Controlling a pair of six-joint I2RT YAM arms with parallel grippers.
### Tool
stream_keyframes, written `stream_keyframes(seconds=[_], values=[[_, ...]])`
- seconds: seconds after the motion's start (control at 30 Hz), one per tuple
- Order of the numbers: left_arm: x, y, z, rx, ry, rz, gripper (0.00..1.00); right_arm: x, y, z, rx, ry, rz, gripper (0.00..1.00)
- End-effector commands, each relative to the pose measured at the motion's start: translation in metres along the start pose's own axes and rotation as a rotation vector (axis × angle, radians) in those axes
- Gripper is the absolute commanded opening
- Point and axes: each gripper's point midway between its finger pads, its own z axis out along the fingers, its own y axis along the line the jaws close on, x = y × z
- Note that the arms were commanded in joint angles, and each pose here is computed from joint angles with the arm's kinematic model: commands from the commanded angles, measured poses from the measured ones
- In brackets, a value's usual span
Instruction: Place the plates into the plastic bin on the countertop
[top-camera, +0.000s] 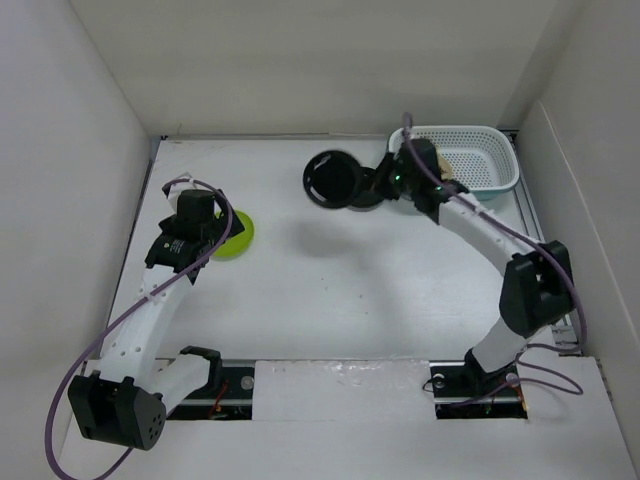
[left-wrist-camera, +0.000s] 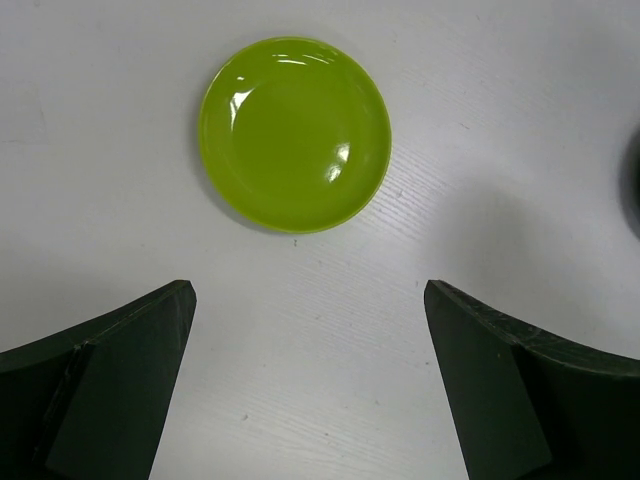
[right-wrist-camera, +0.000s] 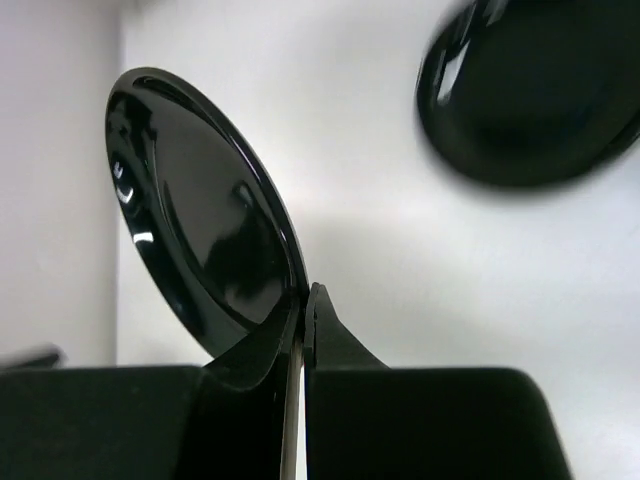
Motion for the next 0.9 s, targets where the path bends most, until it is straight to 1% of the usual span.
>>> stream_keyframes(seconds=[0.0, 0.03, 0.07, 0.1, 0.17, 0.2, 0.23, 0.3, 0.37, 0.43, 0.5, 0.67, 0.73, 0.8, 0.83, 0.87], values=[[-0.014, -0.008, -0.007, 0.038, -0.038, -0.006, 1.00, -0.093, -0.033, -0.038, 0.156, -0.193, 0.000, 0.00], [-0.016, -0.008, -0.009, 0.043, -0.046, -0.009, 1.00, -0.107, -0.048, -0.042, 0.191, -0.216, 0.012, 0.00], [-0.017, -0.009, -0.009, 0.047, -0.053, -0.012, 1.00, -0.132, -0.076, -0.050, 0.252, -0.268, 0.048, 0.00], [-0.017, -0.010, -0.009, 0.055, -0.048, -0.002, 1.00, -0.147, -0.092, -0.050, 0.286, -0.292, 0.056, 0.00], [-0.016, -0.012, -0.009, 0.063, -0.043, -0.002, 1.00, -0.164, -0.126, -0.053, 0.338, -0.322, 0.096, 0.00], [-0.016, -0.012, -0.009, 0.063, -0.043, -0.002, 1.00, -0.186, -0.149, -0.062, 0.361, -0.370, 0.126, 0.00], [-0.013, -0.013, -0.007, 0.067, -0.028, 0.002, 1.00, -0.191, -0.167, -0.058, 0.371, -0.366, 0.157, 0.00], [-0.012, -0.015, -0.007, 0.076, -0.023, 0.012, 1.00, -0.203, -0.197, -0.064, 0.369, -0.372, 0.199, 0.00], [-0.014, -0.016, -0.007, 0.081, -0.030, 0.009, 1.00, -0.207, -0.215, -0.058, 0.363, -0.379, 0.237, 0.00], [-0.014, -0.016, -0.007, 0.081, -0.030, 0.009, 1.00, -0.217, -0.222, -0.058, 0.346, -0.393, 0.240, 0.00], [-0.009, -0.016, -0.006, 0.084, -0.018, 0.012, 1.00, -0.219, -0.241, -0.053, 0.360, -0.383, 0.262, 0.00], [-0.008, -0.017, -0.006, 0.092, -0.013, 0.012, 1.00, -0.232, -0.251, -0.042, 0.362, -0.373, 0.250, 0.00], [-0.008, -0.017, -0.006, 0.092, -0.013, 0.012, 1.00, -0.226, -0.259, -0.032, 0.371, -0.339, 0.255, 0.00], [-0.008, -0.017, -0.006, 0.092, -0.013, 0.021, 1.00, -0.232, -0.260, -0.031, 0.357, -0.333, 0.259, 0.00], [-0.008, -0.017, -0.006, 0.092, -0.013, 0.021, 1.00, -0.227, -0.265, -0.027, 0.368, -0.314, 0.258, 0.03], [-0.008, -0.017, -0.006, 0.092, -0.013, 0.021, 1.00, -0.230, -0.262, -0.028, 0.355, -0.318, 0.253, 0.08]])
